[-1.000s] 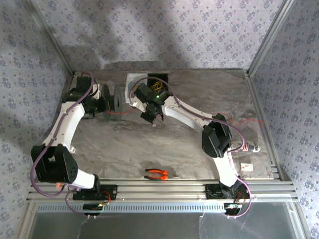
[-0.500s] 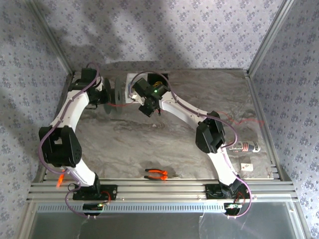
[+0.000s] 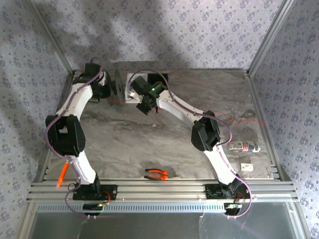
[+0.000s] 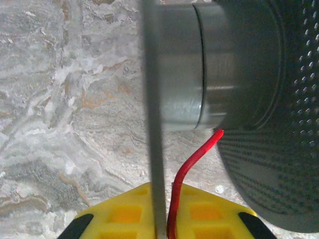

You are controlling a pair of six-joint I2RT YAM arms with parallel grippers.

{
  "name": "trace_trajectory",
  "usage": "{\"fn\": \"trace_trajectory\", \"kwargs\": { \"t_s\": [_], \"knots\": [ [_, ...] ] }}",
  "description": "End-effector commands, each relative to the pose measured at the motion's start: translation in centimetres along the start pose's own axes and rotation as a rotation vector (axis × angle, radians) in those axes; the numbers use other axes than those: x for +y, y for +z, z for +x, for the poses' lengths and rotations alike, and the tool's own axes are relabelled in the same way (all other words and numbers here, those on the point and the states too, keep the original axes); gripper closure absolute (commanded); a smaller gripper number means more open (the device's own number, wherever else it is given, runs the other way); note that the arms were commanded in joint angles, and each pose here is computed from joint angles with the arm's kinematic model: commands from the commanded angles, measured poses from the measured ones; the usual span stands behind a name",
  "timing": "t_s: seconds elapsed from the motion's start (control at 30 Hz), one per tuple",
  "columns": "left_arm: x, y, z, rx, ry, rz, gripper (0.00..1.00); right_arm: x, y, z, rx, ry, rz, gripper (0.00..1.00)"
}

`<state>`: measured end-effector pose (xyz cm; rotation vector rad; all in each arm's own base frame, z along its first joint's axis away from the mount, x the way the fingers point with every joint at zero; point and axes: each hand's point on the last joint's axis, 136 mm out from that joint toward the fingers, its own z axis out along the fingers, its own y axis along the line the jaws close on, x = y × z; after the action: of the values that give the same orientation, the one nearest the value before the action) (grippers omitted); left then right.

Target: Wrap the cables

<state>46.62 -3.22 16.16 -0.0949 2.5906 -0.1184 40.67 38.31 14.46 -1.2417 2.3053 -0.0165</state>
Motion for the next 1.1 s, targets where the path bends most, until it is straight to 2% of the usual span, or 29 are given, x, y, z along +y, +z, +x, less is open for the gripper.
{"fn": "trace_trajectory", "kwargs": {
  "t_s": [0.0,0.1,0.37,0.67,0.77,0.83,0.9,1.0,1.07],
  "knots": [
    [0.3,0.5,-1.0,-0.005,0.024,-0.026,0.94,-0.7,0.6,-0.1,0.007,0.033,-0.004,1.0],
    [0.4,0.8,-1.0,0.007,0.029,-0.037,1.0,-0.7,0.6,-0.2,0.004,0.03,-0.008,1.0],
    [1.0,-1.0,-0.3,0.008,0.031,-0.069,1.0,0.0,0.2,-0.3,-0.01,0.012,-0.036,1.0],
    [1.3,-7.8,0.4,-0.089,-0.018,-0.03,1.0,3.7,-1.4,0.2,-0.069,-0.026,-0.174,0.98],
    [1.3,-10.3,1.1,-0.109,-0.018,-0.018,1.0,5.6,-2.4,0.2,-0.108,-0.039,-0.266,0.76],
    [1.3,-11.6,1.9,-0.114,-0.014,-0.025,1.0,6.9,-3.9,0.2,-0.152,-0.059,-0.344,0.55],
    [1.8,-12.5,2.9,-0.116,-0.016,-0.045,1.0,7.8,-5.7,0.2,-0.194,-0.082,-0.412,0.4],
    [2.4,-13.8,3.9,-0.13,-0.019,-0.076,1.0,8.7,-8.7,0.7,-0.254,-0.118,-0.476,0.24],
    [2.9,-14.8,4.1,-0.149,-0.03,-0.088,1.0,8.9,-10.4,1.4,-0.285,-0.137,-0.492,0.17]
  ]
}}
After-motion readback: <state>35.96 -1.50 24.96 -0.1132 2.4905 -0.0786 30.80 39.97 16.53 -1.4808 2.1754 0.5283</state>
